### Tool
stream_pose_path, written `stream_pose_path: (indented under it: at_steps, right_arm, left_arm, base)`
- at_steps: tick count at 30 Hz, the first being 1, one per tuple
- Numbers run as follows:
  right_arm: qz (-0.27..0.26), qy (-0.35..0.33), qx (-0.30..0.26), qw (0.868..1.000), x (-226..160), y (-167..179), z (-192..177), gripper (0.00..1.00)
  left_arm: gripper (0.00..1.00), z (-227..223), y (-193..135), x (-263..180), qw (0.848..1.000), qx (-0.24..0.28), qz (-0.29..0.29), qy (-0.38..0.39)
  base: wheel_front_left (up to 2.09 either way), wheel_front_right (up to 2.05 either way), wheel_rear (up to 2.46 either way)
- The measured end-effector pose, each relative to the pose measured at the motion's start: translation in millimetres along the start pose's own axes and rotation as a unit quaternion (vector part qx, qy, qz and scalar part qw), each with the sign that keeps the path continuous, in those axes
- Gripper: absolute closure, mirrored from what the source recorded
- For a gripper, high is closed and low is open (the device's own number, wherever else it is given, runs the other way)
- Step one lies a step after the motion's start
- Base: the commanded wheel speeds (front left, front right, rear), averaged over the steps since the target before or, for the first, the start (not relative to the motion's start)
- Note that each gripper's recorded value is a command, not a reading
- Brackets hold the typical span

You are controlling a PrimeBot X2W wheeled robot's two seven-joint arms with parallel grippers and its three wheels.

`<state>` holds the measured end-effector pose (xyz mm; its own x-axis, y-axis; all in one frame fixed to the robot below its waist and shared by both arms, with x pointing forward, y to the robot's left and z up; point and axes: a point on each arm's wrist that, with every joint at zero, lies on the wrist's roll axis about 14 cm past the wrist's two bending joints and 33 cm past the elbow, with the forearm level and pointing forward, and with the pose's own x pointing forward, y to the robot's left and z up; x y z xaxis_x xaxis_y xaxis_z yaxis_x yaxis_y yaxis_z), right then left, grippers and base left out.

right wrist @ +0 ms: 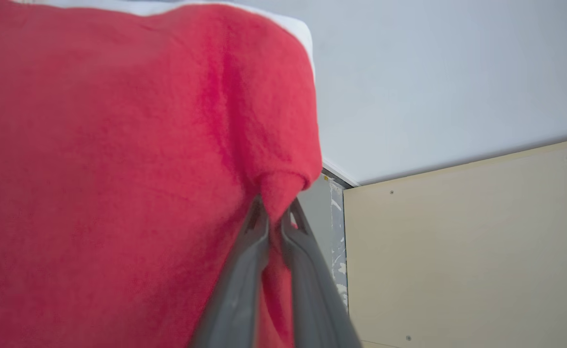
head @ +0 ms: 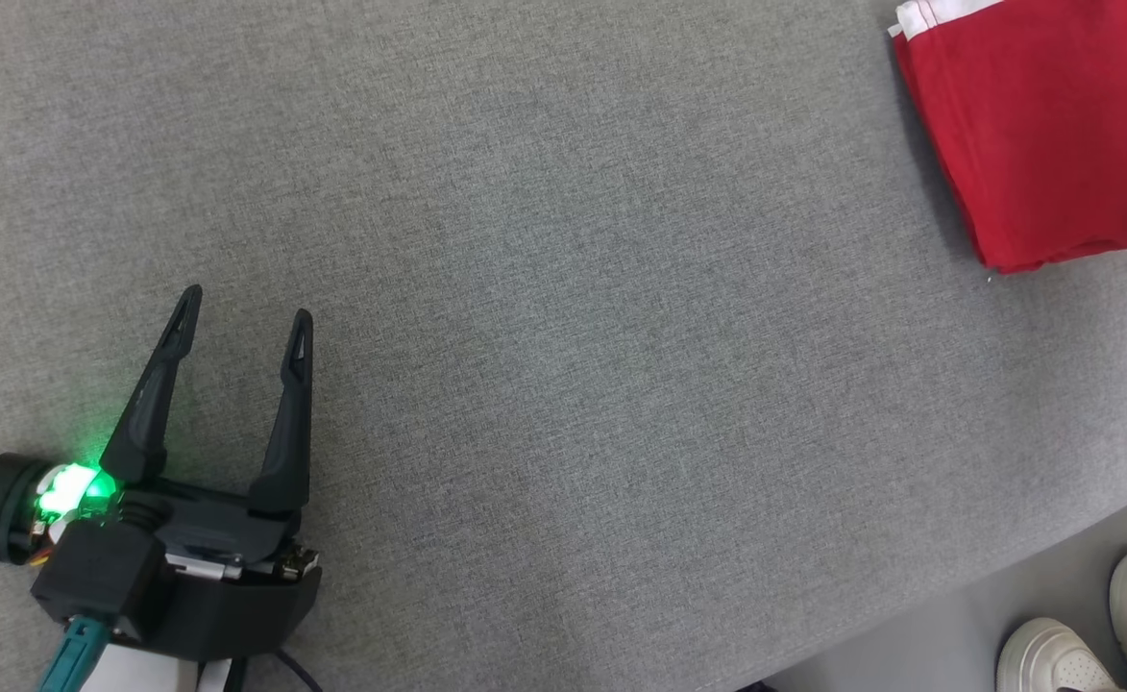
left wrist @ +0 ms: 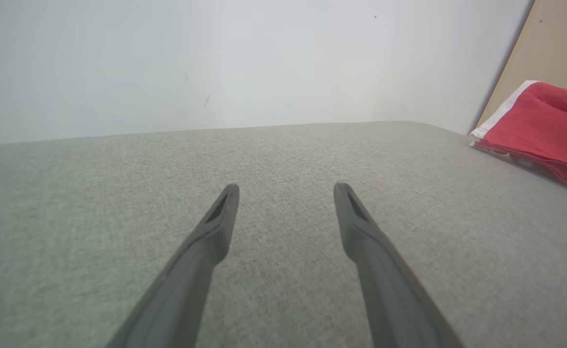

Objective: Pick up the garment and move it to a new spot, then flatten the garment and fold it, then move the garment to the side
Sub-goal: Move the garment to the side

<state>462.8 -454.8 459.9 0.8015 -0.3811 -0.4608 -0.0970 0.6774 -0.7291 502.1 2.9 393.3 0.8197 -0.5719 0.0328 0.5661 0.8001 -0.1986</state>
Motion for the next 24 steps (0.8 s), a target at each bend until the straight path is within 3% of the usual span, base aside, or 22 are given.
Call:
stream_pose_path:
  at_steps: [3,4,5,6,16,24]
  right_arm:
    - [-0.008,-0.007,0.002,1.000,-1.4,-3.5,2.0,0.97]
    - [-0.008,-0.009,0.002,1.000,-2.0,-3.4,2.8,0.81]
    - [-0.008,-0.013,0.003,1.000,-2.6,-2.4,3.5,0.34]
    - [-0.009,-0.016,0.004,1.000,-3.3,-2.1,4.1,0.00]
    - [0.000,-0.091,0.044,0.995,-18.0,13.2,31.0,0.00]
    - [0.030,-0.171,0.113,0.978,-47.4,41.3,63.2,0.00]
  left_arm:
    - [0.00,1.5,-0.9,0.9,1.000,0.001,-0.001,-0.001]
    - [0.00,2.6,-1.2,1.2,1.000,0.002,-0.001,-0.002]
    - [0.00,3.7,-1.5,1.5,1.000,0.001,-0.001,-0.002]
    - [0.00,4.7,-1.6,1.3,1.000,0.002,-0.001,-0.003]
    - [0.00,26.7,-0.3,-12.7,0.999,-0.011,0.034,-0.009]
    - [0.00,42.8,12.6,-54.9,0.996,-0.001,0.091,0.003]
  base:
    - [0.00,0.00,0.00]
    - [0.00,0.00,0.00]
    - [0.00,0.00,0.00]
    - [0.00,0.00,0.00]
    - [0.00,0.00,0.00]
    - [0.00,0.00,0.00]
